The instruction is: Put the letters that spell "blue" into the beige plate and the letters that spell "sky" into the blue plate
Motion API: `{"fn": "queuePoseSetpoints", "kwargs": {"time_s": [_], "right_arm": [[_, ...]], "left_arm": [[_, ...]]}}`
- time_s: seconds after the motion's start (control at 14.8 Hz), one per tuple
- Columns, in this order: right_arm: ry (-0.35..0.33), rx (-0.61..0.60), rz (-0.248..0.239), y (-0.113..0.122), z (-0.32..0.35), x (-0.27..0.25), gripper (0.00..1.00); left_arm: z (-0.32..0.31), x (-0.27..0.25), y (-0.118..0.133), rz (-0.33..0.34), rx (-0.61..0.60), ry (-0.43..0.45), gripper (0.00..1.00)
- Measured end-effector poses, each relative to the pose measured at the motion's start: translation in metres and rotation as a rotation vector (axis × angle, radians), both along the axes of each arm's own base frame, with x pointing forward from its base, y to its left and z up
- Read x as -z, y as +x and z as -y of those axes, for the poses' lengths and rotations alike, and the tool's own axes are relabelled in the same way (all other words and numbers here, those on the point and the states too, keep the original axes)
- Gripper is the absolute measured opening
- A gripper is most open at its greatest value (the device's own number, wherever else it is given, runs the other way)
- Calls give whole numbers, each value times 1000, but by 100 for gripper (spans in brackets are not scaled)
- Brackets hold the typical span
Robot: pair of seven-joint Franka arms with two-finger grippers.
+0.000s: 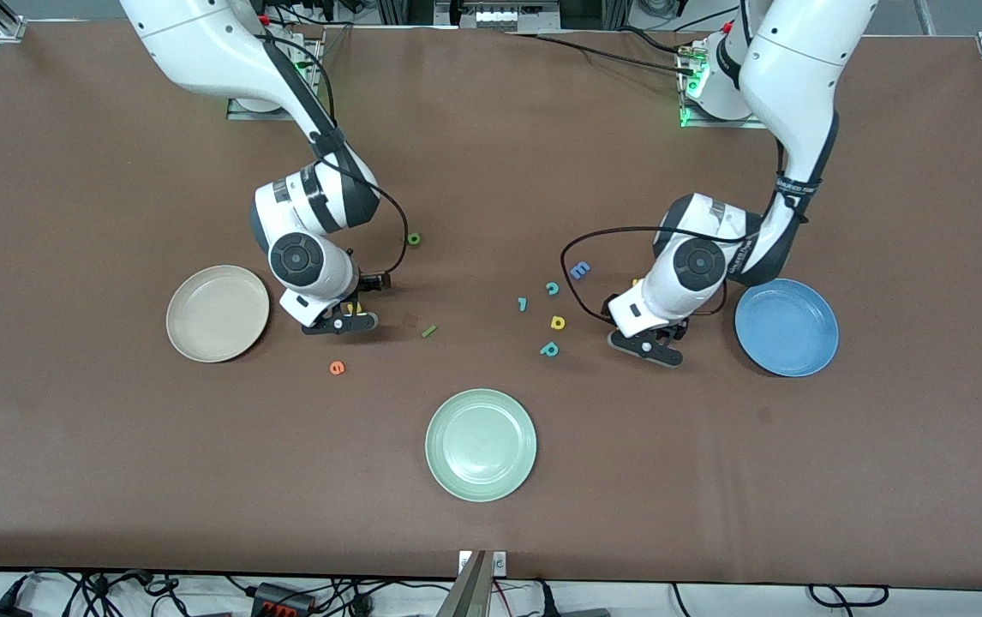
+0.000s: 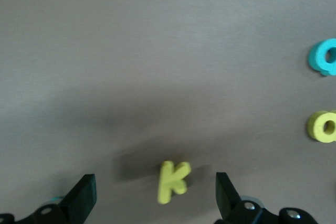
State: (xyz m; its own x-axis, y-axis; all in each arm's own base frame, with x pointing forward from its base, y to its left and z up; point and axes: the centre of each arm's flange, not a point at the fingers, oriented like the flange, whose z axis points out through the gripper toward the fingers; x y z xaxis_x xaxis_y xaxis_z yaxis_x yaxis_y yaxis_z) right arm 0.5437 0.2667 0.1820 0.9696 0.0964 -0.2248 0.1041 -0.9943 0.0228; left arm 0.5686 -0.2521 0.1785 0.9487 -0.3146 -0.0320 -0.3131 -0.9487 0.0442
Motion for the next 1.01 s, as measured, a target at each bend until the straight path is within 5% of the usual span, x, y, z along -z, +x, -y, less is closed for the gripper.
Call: {"fn": "queuePoseSetpoints", "kwargs": {"time_s": [0.41,0.74,0.88,1.01], "right_arm": [[6,9,19,8,3,2,72],[9,5,29,13,2,-1,64],[14,-12,32,16,1,0,65],[19,-40,30,17,1,3,65]], "left_arm": [[22,7,-12,-6,-21,5,95],[17,8,-11,-8,-28,14,48],[16,7,-11,-7,-28,14,43],[15,5,-10,-5,-30,15,23]]}}
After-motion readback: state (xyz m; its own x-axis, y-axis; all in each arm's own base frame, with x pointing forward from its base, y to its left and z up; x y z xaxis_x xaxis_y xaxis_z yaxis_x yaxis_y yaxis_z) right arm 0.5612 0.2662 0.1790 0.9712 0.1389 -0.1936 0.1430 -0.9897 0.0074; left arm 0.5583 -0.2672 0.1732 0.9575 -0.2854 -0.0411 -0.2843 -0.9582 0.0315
